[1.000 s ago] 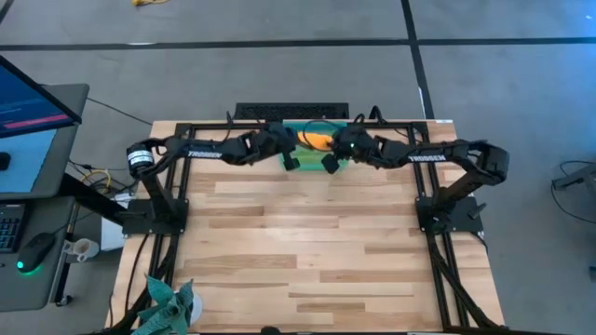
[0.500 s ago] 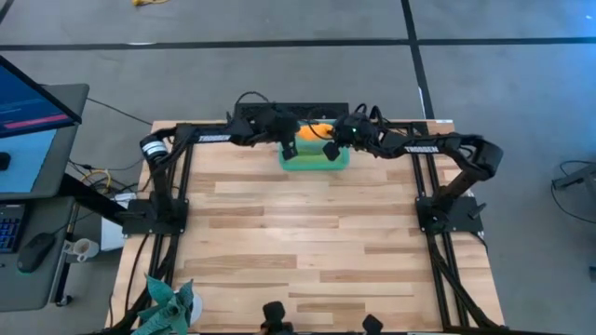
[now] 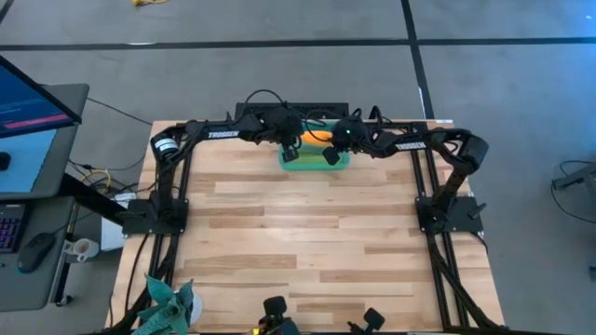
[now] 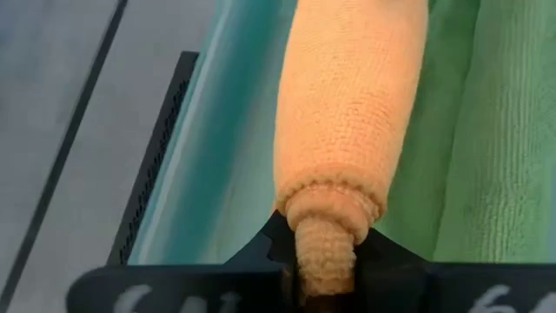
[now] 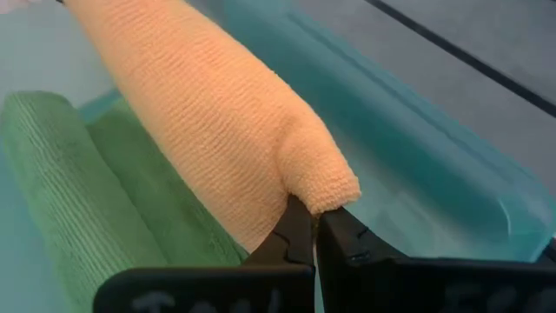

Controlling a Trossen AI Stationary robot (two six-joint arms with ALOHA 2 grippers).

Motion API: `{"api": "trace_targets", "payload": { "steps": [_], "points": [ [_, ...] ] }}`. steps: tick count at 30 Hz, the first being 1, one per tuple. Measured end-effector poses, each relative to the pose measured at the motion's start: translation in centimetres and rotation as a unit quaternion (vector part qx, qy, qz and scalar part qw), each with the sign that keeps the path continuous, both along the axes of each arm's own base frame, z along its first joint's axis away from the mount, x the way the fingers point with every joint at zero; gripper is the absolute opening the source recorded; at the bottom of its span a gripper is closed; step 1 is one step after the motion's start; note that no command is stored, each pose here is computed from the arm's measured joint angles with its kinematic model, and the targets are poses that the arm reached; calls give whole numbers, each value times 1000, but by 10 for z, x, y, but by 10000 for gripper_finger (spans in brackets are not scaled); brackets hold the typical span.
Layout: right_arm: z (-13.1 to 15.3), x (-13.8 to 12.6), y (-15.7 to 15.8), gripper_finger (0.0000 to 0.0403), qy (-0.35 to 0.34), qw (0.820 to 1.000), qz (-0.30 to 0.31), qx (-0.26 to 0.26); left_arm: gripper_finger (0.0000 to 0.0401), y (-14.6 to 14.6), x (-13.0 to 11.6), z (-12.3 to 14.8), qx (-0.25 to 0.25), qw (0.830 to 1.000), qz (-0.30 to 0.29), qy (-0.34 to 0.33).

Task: Roll microfiber towels into tight, uniform cylinder then place into a basket
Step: Put the yellow microfiber towel into the blue bin

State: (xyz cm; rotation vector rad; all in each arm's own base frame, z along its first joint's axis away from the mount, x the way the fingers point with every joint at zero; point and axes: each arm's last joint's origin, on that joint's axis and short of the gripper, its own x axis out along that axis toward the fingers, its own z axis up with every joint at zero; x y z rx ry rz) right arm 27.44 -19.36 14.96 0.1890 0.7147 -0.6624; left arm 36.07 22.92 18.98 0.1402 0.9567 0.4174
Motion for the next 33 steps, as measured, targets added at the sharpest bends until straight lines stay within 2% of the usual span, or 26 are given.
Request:
{"api": "trace_targets", "payload": {
  "steps": [7, 12, 16, 19, 23, 26, 33],
  "points": [
    [-3, 1, 0, 11, 2, 1000, -2, -2, 32, 0, 0, 0, 6, 1000, -7, 3],
    [-4, -1, -3, 11, 18, 1000, -16, 0, 82, 1, -1, -1, 20, 1000, -8, 21],
    [0, -2, -8, 11, 20, 1000, -20, -1, 124, 2, -2, 0, 33, 999, 19, 23],
    [0, -3, -9, 11, 28, 999, -19, 6, 142, 3, 0, 5, 33, 999, 32, 16],
    [-2, -4, -8, 11, 41, 999, -18, 17, 145, 4, 6, 21, 32, 999, 22, -8],
    [-2, -5, -7, 16, 43, 999, -21, 23, 138, 4, 9, 35, 36, 999, 15, 6],
    [-1, -4, -7, 70, 49, 998, -22, 30, 117, -5, 10, 55, 22, 998, 2, 57]
  ]
}}
